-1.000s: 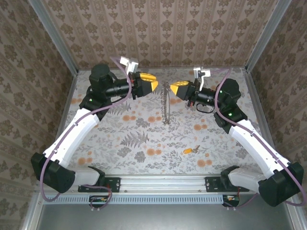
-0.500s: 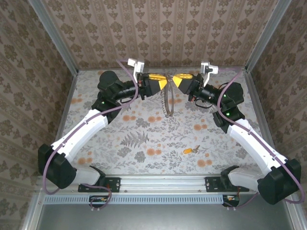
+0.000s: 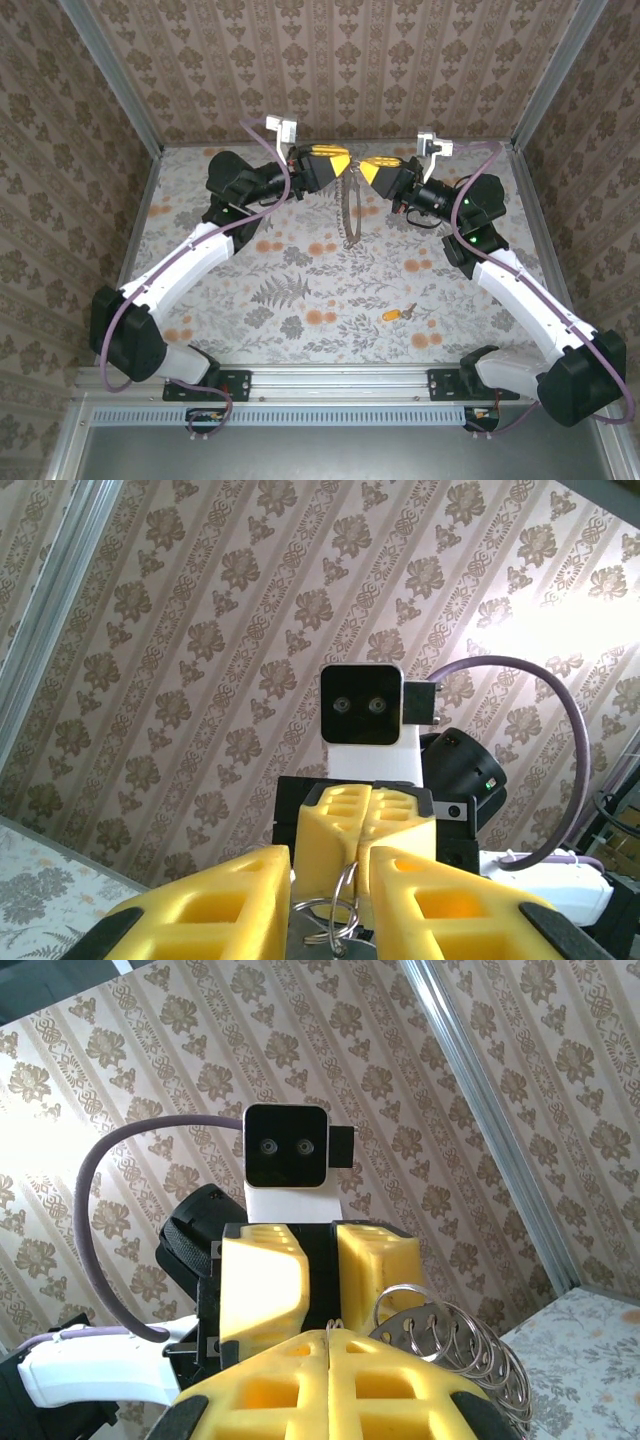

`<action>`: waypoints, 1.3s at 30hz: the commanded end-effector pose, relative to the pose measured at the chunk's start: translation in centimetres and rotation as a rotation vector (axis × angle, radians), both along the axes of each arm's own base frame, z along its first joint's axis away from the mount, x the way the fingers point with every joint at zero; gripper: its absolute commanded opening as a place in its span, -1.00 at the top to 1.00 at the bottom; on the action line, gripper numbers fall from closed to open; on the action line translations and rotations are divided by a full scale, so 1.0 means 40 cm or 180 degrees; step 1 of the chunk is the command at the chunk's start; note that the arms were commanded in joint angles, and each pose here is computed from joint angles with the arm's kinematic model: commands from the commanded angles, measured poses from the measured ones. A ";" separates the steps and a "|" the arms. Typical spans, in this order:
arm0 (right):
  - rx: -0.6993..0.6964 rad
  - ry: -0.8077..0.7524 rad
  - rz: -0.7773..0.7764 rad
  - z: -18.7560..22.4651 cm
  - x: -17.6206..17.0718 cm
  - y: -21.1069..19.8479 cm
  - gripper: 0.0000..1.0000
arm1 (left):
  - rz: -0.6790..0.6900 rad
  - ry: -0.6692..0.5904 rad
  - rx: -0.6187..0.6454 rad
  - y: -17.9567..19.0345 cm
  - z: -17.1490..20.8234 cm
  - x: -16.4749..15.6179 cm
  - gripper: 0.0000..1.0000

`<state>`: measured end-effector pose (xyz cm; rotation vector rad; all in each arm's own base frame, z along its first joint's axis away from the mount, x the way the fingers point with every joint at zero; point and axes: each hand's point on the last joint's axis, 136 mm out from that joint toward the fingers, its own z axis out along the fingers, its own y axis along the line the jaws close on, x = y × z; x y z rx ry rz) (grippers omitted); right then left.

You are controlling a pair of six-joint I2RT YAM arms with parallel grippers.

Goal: Put the keys on the keyring

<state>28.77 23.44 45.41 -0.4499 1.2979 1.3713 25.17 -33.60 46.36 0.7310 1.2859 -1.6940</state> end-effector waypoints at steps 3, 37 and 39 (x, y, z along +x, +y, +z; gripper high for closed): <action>0.0107 -0.0184 -0.0093 0.036 -0.005 -0.015 1.00 | -0.0088 -0.0051 -0.0105 0.008 0.013 -0.021 0.40; 0.0101 -0.0124 -0.0085 0.026 0.008 -0.014 1.00 | -0.0066 -0.0074 0.0034 0.001 -0.005 -0.037 0.22; 0.0099 -0.0117 -0.0077 0.024 0.009 -0.013 1.00 | -0.0061 -0.0086 0.0028 -0.001 -0.002 -0.036 0.21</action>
